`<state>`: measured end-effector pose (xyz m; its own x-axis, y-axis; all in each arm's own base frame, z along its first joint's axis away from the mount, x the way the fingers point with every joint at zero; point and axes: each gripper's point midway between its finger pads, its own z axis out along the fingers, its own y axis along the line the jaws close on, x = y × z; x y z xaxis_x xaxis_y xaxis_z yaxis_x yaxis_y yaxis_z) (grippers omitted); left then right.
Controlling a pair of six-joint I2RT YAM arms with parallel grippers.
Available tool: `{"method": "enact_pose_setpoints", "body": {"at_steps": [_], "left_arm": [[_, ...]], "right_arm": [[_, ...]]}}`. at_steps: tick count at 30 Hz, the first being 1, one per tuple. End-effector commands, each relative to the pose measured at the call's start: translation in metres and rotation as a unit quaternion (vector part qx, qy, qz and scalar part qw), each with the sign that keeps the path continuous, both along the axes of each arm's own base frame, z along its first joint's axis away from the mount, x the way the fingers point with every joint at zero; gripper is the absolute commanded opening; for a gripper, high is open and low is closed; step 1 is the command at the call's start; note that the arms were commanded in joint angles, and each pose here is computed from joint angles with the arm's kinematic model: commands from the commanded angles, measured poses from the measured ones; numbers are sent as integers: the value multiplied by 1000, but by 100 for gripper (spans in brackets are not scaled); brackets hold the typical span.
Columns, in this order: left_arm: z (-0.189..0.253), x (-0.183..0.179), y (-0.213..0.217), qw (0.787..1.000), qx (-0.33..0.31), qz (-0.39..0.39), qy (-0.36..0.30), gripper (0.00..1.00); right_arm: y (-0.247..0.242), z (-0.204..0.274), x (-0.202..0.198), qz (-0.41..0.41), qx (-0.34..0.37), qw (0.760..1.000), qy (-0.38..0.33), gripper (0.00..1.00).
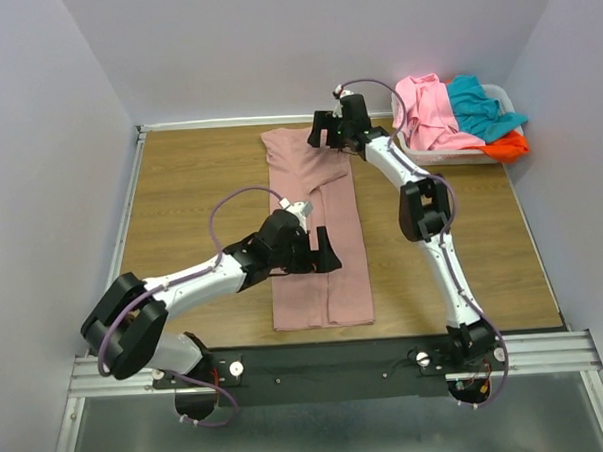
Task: Fold and stack the t-shirts
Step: Fold the tshirt
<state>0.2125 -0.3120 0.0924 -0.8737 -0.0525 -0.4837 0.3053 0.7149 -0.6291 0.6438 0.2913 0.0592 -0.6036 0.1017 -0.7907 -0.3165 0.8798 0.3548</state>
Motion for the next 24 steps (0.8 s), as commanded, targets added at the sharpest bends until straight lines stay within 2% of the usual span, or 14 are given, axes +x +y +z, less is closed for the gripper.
{"method": "enact_pose_setpoints", "body": {"at_steps": [1, 2, 3, 4, 5, 6, 7, 8, 10, 11, 12, 16, 21, 24], "left_arm": [[20, 5, 19, 999, 25, 34, -32, 98], [21, -1, 30, 998, 32, 45, -26, 98], [18, -4, 38, 997, 42, 59, -23, 98], [15, 3, 55, 992, 67, 102, -31, 98], [4, -9, 75, 987, 92, 131, -3, 98], [-1, -11, 89, 982, 111, 154, -1, 98], [-7, -17, 98, 979, 122, 164, 11, 98], [-19, -30, 111, 975, 139, 172, 35, 98], [-42, -48, 122, 971, 155, 171, 69, 98], [-47, -54, 122, 971, 153, 164, 82, 98], [-53, -62, 121, 972, 152, 152, 94, 98], [-69, -86, 133, 963, 165, 156, 143, 98], [-66, -109, 127, 968, 111, 139, 175, 98], [-73, -126, 128, 967, 90, 126, 202, 89]], "right_arm": [[-13, 142, -15, 9, -14, 994, -105, 100], [-27, 169, -33, -3, -26, 993, -114, 100], [-32, 136, -38, -9, -42, 996, -83, 100], [-42, 185, -55, -20, -36, 993, -112, 100], [-53, 155, -73, -35, -48, 996, -70, 100], [-60, 154, -86, -43, -48, 996, -60, 100], [-69, 191, -105, -57, -31, 995, -80, 100], [-76, 152, -129, -62, -35, 997, -28, 100], [-86, 165, -162, -69, -17, 997, -22, 100], [-89, 159, -174, -70, -16, 997, -13, 100], [-98, 131, -190, -82, -27, 996, 19, 100], [-116, 117, -219, -115, -27, 992, 41, 100], [-123, 111, -238, -123, -22, 991, 51, 100], [-129, 104, -248, -131, -25, 989, 57, 100]]}}
